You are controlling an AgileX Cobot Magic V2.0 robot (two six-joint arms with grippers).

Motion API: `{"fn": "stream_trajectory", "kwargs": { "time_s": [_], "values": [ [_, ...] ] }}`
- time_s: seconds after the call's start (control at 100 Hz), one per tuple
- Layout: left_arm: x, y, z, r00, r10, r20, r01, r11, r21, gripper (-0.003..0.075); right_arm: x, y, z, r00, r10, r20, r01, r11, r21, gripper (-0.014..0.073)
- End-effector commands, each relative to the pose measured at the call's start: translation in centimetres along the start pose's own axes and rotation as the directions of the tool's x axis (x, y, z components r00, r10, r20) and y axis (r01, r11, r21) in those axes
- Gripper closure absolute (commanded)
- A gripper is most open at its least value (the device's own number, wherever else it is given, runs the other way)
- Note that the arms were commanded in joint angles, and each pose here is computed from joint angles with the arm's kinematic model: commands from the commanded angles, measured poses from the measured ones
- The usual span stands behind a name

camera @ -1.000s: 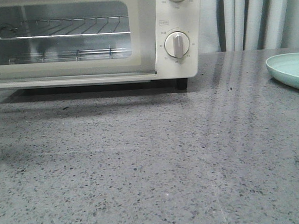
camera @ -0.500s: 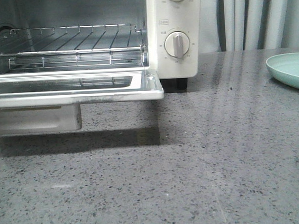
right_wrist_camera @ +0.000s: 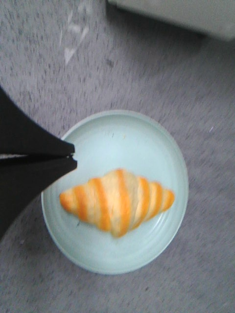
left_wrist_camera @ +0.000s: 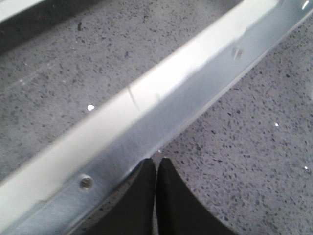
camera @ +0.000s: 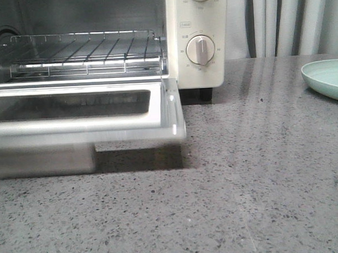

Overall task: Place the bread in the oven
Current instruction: 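Lower the right gripper over the croissant on the blue plate and grasp it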

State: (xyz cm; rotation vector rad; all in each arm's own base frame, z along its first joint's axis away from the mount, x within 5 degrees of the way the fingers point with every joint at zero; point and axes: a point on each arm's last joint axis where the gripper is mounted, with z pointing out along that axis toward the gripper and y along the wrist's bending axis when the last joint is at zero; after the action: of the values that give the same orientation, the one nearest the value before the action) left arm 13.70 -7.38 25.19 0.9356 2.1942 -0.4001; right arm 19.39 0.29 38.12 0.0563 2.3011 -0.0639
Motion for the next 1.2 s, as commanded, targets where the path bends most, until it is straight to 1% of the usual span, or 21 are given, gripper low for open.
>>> {"fn": "stream_trajectory", "kwargs": {
  "time_s": [0.0,0.02,0.09,0.14,0.21,0.28,0.37,0.47,0.6,0.77,0.83,0.9,0.97,1.0,1.04,1.07,1.11,1.12,1.14,1.19],
  "values": [
    [-1.2,0.2,-0.5,0.997,-0.025,0.070,0.027,0.999,-0.021,0.0741,-1.9,-1.3,0.3,1.000,0.010,0.020,-0.011,0.997,0.073,0.0608],
    [-1.2,0.2,-0.5,0.997,-0.025,0.068,0.027,0.999,-0.019,0.0741,-2.0,-1.5,0.5,1.000,0.016,0.011,-0.016,0.997,0.080,0.0594],
    [-1.1,0.1,-0.5,0.998,-0.025,0.062,0.026,1.000,-0.011,0.0741,-2.0,-2.4,1.6,0.998,0.045,-0.034,-0.040,0.992,0.116,0.0501],
    [-1.1,0.1,-0.5,0.998,-0.026,0.058,0.026,1.000,-0.006,0.0741,-1.9,-2.9,2.5,0.996,0.062,-0.069,-0.052,0.989,0.136,0.0414],
    [-1.1,0.0,-0.6,0.998,-0.033,0.061,0.033,0.999,0.004,0.0741,-1.7,-3.4,3.5,0.992,0.076,-0.103,-0.060,0.986,0.153,0.0316],
    [-1.5,-0.3,-1.0,0.995,-0.041,0.092,0.040,0.999,0.016,0.0741,-1.4,-3.6,4.6,0.988,0.082,-0.133,-0.061,0.985,0.160,0.0269],
    [-2.4,-0.8,-2.2,0.984,-0.063,0.166,0.058,0.998,0.034,0.0741,-0.7,-3.5,6.2,0.983,0.084,-0.161,-0.059,0.987,0.152,0.0267],
    [-3.5,-1.5,-4.0,0.959,-0.083,0.271,0.072,0.996,0.052,0.0741,0.2,-3.2,8.1,0.977,0.098,-0.187,-0.075,0.989,0.126,0.0267],
    [-4.5,-2.5,-6.9,0.916,-0.052,0.398,0.040,0.998,0.037,0.0741,1.1,-2.9,10.5,0.974,0.114,-0.198,-0.096,0.990,0.098,0.0267],
    [-4.9,-3.5,-10.0,0.861,0.013,0.509,-0.007,1.000,-0.014,0.0741,1.3,-2.9,12.7,0.973,0.112,-0.202,-0.096,0.991,0.090,0.0267],
    [-4.8,-3.8,-10.7,0.844,0.028,0.536,-0.015,0.999,-0.030,0.0741,1.5,-3.0,13.8,0.967,0.129,-0.220,-0.110,0.989,0.095,0.0267],
    [-4.6,-4.0,-11.1,0.835,0.037,0.549,-0.021,0.999,-0.036,0.0741,1.9,-3.0,14.8,0.959,0.140,-0.247,-0.118,0.988,0.099,0.0267],
    [-4.5,-4.2,-11.4,0.829,0.045,0.557,-0.026,0.999,-0.042,0.0741,2.4,-3.0,16.0,0.946,0.149,-0.288,-0.126,0.987,0.099,0.0279],
    [-4.5,-4.2,-11.4,0.828,0.046,0.559,-0.026,0.999,-0.043,0.0741,2.6,-3.0,16.4,0.940,0.151,-0.306,-0.126,0.987,0.100,0.0297],
    [-4.5,-4.2,-11.5,0.827,0.047,0.560,-0.027,0.999,-0.043,0.0741,3.0,-3.0,17.0,0.931,0.151,-0.332,-0.124,0.987,0.102,0.0342],
    [-4.5,-4.2,-11.5,0.827,0.047,0.560,-0.027,0.999,-0.043,0.0741,3.2,-2.9,17.3,0.926,0.154,-0.346,-0.125,0.987,0.103,0.0384],
    [-4.5,-4.2,-11.5,0.827,0.047,0.560,-0.027,0.999,-0.043,0.0741,3.5,-2.9,17.8,0.918,0.154,-0.365,-0.124,0.987,0.105,0.0463],
    [-4.5,-4.2,-11.5,0.827,0.047,0.560,-0.027,0.999,-0.043,0.0741,3.5,-2.9,17.8,0.917,0.154,-0.367,-0.124,0.987,0.105,0.0494],
    [-4.5,-4.2,-11.5,0.827,0.047,0.560,-0.027,0.999,-0.043,0.0741,3.6,-2.9,18.0,0.916,0.154,-0.371,-0.123,0.987,0.105,0.0525],
    [-4.5,-4.3,-11.5,0.827,0.045,0.561,-0.026,0.999,-0.042,0.0741,3.5,-2.9,18.0,0.917,0.155,-0.367,-0.125,0.987,0.104,0.0656]
  ]
}}
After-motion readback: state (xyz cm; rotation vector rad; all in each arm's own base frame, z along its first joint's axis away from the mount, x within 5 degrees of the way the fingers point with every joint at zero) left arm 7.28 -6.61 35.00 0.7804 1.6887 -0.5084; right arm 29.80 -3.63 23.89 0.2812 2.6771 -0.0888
